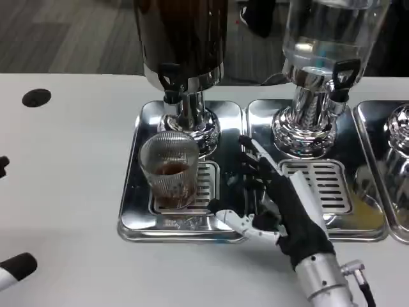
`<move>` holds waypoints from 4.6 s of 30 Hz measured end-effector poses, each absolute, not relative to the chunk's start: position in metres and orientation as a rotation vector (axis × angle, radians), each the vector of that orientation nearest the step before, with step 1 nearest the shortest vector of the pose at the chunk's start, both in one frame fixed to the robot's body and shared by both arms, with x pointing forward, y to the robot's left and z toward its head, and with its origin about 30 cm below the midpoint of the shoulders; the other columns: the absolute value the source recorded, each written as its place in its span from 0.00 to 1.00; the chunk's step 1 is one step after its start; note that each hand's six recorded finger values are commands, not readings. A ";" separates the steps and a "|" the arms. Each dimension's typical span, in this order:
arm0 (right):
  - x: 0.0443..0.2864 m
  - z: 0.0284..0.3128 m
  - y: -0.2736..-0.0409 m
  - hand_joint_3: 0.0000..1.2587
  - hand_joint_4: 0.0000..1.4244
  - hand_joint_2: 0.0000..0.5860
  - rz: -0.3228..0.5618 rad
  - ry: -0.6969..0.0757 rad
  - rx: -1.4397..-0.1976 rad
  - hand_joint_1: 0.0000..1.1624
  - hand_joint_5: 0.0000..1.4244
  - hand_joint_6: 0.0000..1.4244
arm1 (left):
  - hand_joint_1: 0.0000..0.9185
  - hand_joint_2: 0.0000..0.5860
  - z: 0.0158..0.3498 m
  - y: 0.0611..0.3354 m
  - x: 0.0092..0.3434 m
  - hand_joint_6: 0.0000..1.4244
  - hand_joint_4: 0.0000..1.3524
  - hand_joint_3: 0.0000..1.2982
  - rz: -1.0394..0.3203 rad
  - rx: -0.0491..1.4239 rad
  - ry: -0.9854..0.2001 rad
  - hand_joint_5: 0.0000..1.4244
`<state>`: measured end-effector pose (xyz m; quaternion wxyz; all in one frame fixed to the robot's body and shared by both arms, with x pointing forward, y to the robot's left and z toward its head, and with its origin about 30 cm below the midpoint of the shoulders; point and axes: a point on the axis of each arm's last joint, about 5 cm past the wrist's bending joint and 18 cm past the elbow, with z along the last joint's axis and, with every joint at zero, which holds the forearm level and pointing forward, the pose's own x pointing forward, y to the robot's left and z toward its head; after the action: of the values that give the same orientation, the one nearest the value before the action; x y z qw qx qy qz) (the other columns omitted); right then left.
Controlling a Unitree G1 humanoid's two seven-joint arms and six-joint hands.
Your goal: Grasp the cup under the faucet to collect the drink, then remove the cup.
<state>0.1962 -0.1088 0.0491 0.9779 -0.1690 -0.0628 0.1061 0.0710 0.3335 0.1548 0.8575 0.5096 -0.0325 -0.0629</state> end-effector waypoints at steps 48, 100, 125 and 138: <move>0.238 0.048 -0.056 0.07 0.07 0.30 0.296 -0.107 -0.306 0.76 0.09 0.07 | 0.00 0.00 0.166 0.343 0.048 0.00 0.00 0.00 -0.069 1.068 -0.037 0.00; 0.229 0.042 -0.054 0.21 0.21 0.31 0.260 -0.101 -0.286 0.75 0.18 0.13 | 0.00 0.01 0.161 0.344 0.041 0.00 0.00 0.00 -0.047 1.036 -0.013 0.00; 0.217 0.040 -0.070 0.22 0.21 0.32 0.208 -0.109 -0.287 0.74 0.18 0.13 | 0.00 0.01 0.161 0.341 0.044 0.00 0.00 0.00 -0.056 1.031 -0.031 0.00; 0.209 0.040 -0.074 0.22 0.22 0.32 0.198 -0.115 -0.284 0.74 0.18 0.13 | 0.00 0.01 0.161 0.337 0.046 0.00 0.00 0.00 -0.066 1.024 -0.050 0.00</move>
<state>0.2087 -0.0744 0.0402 0.9834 -0.1412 -0.0573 0.0983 0.0458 0.3367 0.1608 0.8708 0.4899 -0.0240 -0.0318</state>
